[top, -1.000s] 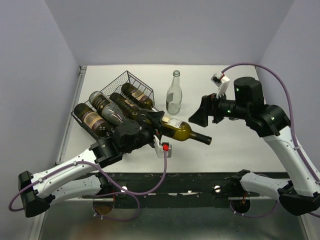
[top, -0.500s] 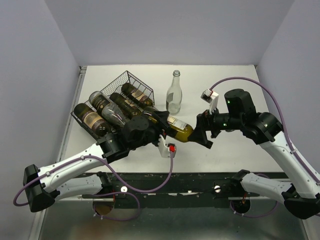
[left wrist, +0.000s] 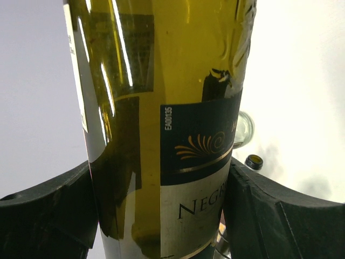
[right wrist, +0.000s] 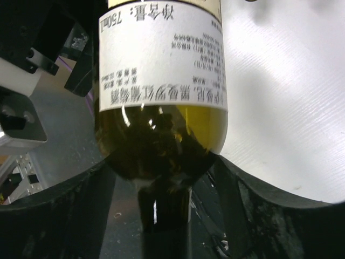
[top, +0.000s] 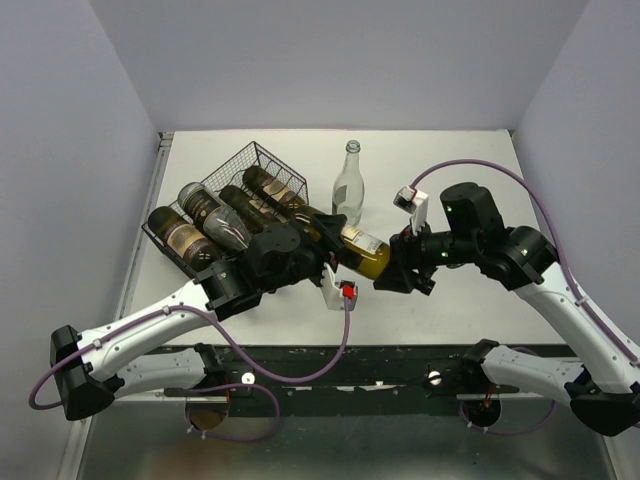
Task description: Put the wine bottle on the wine rack
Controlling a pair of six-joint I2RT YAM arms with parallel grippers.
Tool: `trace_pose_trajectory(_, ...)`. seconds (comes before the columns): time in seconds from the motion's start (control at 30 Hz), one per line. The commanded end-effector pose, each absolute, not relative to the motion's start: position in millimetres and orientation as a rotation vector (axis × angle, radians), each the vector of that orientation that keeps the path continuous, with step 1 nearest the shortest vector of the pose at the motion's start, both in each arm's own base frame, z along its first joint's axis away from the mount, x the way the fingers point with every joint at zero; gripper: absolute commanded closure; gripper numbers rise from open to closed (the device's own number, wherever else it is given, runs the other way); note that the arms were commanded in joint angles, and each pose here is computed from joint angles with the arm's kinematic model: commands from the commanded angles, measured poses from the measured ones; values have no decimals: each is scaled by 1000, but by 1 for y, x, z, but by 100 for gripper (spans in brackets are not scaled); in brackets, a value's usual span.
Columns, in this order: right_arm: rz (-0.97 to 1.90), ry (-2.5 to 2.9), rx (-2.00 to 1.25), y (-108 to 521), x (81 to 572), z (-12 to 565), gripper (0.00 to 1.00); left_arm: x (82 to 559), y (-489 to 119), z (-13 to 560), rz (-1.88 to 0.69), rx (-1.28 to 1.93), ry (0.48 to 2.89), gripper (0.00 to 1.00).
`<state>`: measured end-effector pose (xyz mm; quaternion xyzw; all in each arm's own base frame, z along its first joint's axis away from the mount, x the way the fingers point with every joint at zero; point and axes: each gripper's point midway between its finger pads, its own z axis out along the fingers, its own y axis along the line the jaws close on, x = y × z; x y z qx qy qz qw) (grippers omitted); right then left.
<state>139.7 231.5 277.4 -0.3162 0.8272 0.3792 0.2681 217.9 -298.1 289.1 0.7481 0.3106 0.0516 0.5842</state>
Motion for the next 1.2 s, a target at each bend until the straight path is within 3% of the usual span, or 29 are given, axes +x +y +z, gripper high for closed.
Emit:
trace_pose_trajectory(0.0, 1036, 2264, -862, 238, 140, 274, 32, 218, -313, 344, 62, 1574, 664, 100)
trace_pose_trajectory(0.1, 1018, 2280, -855, 237, 141, 270, 45, 225, -311, 344, 77, 1551, 707, 100)
trace_pose_trajectory(0.33, 959, 2312, -821, 233, 147, 262, 98, 236, -306, 349, 106, 1488, 781, 100)
trace_pose_trajectory(0.37, 941, 2320, -810, 232, 149, 260, 99, 236, -306, 349, 105, 1485, 783, 100)
trace_pose_trajectory(0.57, 909, 2300, -768, 231, 156, 269, 96, 239, -300, 336, 165, 1531, 772, 100)
trace_pose_trajectory(0.6, 904, 2297, -773, 230, 156, 271, 71, 239, -299, 333, 180, 1545, 763, 100)
trace_pose_trajectory(0.67, 909, 2279, -793, 229, 154, 276, 37, 240, -296, 330, 218, 1562, 739, 100)
trace_pose_trajectory(0.73, 934, 2242, -826, 229, 149, 283, 22, 239, -294, 330, 222, 1560, 727, 100)
trace_pose_trajectory(0.87, 999, 2225, -885, 230, 135, 286, 20, 237, -291, 336, 222, 1552, 711, 100)
trace_pose_trajectory(1.1, 1026, 2236, -925, 231, 126, 281, 30, 242, -287, 339, 248, 1556, 711, 100)
trace_pose_trajectory(1.17, 1020, 2253, -933, 232, 126, 277, 43, 240, -289, 343, 222, 1553, 698, 100)
